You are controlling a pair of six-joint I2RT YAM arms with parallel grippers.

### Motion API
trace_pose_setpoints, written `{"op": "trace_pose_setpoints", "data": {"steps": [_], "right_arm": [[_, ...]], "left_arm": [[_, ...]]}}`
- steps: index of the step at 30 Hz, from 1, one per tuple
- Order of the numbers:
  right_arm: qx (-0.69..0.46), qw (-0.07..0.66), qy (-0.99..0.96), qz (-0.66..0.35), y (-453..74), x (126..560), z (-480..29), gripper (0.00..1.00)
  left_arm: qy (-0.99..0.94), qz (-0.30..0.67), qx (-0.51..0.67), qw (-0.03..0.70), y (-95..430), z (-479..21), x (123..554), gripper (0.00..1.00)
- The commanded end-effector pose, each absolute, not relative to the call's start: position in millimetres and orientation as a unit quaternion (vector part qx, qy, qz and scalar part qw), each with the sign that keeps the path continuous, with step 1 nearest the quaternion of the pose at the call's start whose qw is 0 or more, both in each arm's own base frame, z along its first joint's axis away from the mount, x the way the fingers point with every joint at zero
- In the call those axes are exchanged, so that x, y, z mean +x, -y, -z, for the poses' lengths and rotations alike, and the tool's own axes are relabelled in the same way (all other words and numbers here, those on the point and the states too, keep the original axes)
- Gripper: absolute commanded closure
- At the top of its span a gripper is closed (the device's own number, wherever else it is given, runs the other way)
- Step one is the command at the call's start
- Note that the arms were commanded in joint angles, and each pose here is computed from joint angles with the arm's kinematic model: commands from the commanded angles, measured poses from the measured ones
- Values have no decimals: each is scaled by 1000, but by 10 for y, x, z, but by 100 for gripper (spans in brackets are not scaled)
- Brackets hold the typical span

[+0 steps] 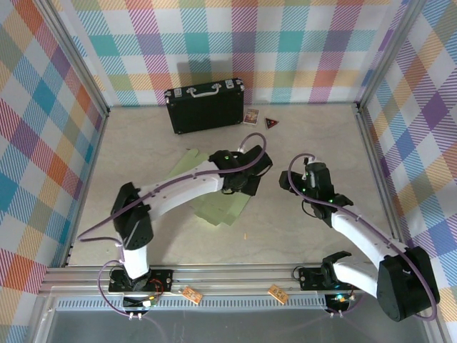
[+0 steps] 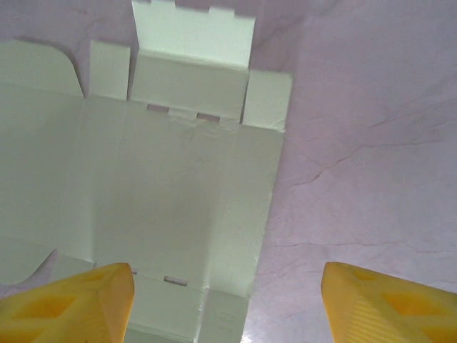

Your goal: Fold the paper box

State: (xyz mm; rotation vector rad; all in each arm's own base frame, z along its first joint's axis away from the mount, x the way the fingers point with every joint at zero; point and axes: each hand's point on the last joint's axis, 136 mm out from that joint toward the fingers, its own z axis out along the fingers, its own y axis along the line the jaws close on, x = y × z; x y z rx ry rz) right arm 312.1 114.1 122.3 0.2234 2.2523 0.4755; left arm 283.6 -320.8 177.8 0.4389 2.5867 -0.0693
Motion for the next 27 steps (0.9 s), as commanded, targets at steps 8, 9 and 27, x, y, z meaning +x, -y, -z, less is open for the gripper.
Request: {"op": "trace_pose_setpoints", "data": {"steps": [8,9,27], "right_arm": [[12,293,-901,-320,-1815,3173,-1051,33],[8,281,-901,-329,-1866,3171,-1024,35],[-54,183,-927,-323,-2240,3573,-725,47]], "left_arm": [[-963,125,33,235,2332,-1511,3015,36],[-965,122,28,232,2278,-1444,3021,37],[-975,137,34,171,2298,-554,2864,57]]}}
